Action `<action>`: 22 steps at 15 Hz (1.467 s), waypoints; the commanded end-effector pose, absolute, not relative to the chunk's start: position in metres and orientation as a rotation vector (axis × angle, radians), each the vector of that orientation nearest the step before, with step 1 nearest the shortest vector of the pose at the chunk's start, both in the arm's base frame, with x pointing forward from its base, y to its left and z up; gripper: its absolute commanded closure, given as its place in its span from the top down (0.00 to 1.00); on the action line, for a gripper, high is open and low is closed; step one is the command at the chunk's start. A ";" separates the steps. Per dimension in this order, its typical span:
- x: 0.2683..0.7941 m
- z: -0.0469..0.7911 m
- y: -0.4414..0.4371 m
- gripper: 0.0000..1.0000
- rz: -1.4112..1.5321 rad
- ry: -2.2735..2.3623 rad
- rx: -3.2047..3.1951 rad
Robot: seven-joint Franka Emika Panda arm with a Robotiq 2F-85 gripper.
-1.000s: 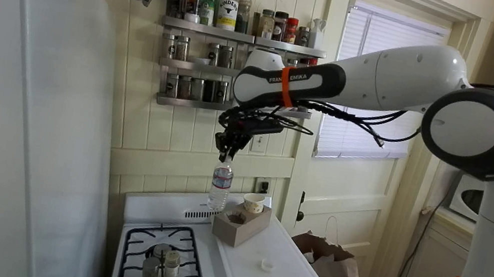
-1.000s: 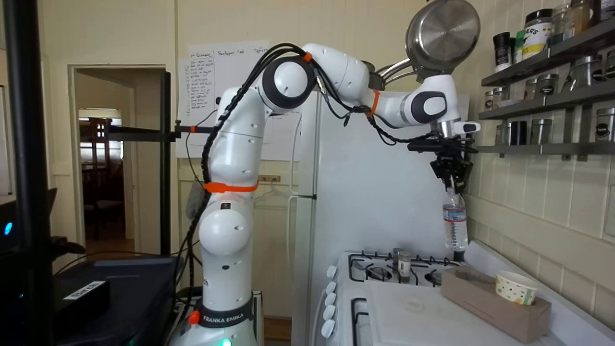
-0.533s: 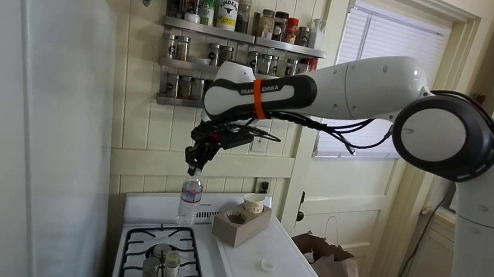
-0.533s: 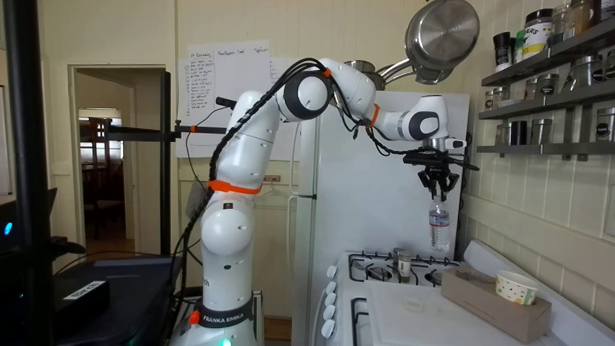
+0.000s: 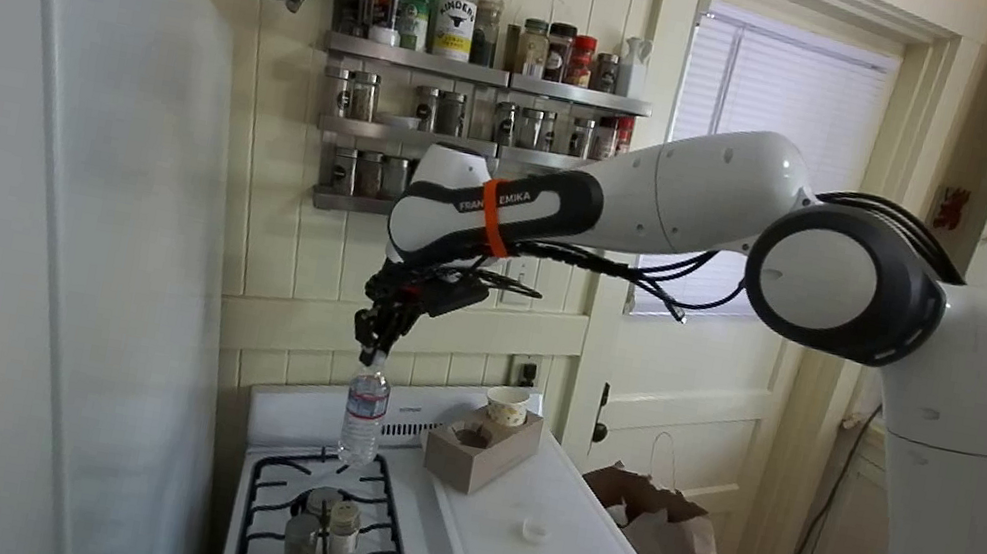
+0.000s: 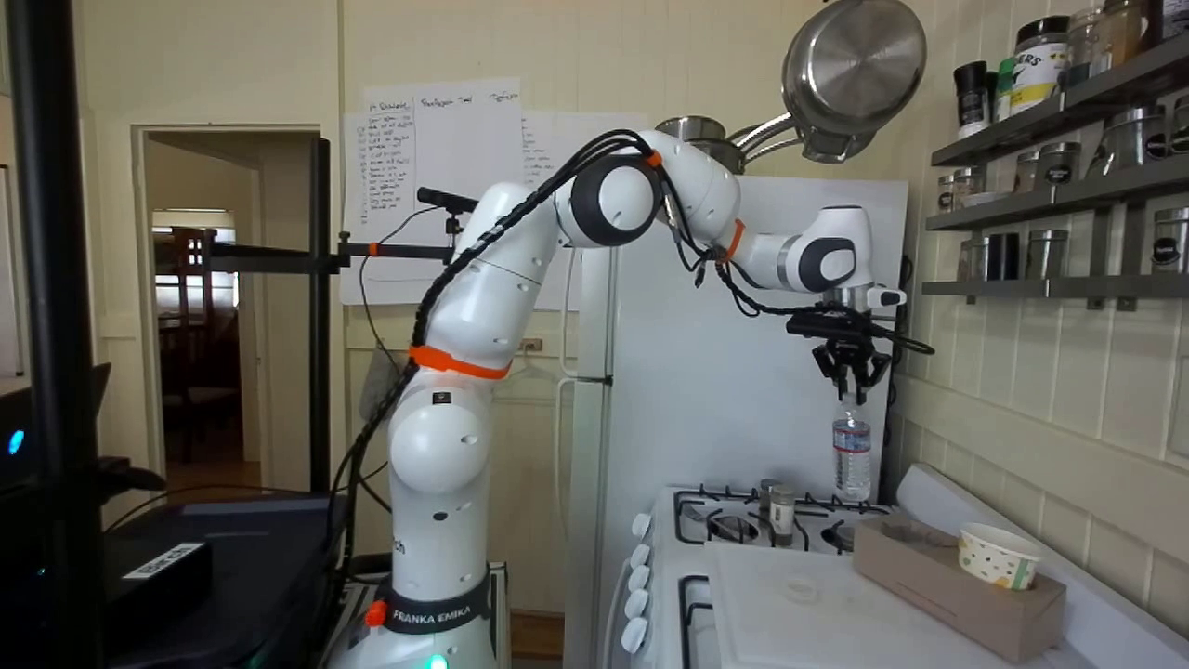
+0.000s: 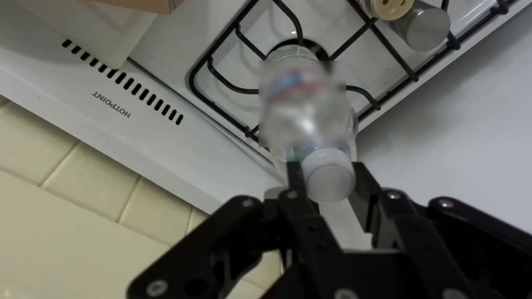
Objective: Place the water bottle on the top left stove plate and move the spice bottle onto the chopping board
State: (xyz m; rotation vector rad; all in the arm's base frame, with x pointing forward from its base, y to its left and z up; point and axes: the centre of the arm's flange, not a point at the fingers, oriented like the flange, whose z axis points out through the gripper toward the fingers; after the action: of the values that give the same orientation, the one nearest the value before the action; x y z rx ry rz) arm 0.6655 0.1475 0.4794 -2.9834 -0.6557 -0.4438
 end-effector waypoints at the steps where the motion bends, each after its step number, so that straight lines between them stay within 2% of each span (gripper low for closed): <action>1: 0.682 0.461 0.156 0.08 -0.510 -0.645 -2.950; 22: 0.727 0.415 0.186 0.08 -0.448 -0.678 -2.978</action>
State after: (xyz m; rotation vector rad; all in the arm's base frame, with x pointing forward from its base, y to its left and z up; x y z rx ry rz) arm 0.7157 0.1824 0.4155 -2.9412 -0.6932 -0.4817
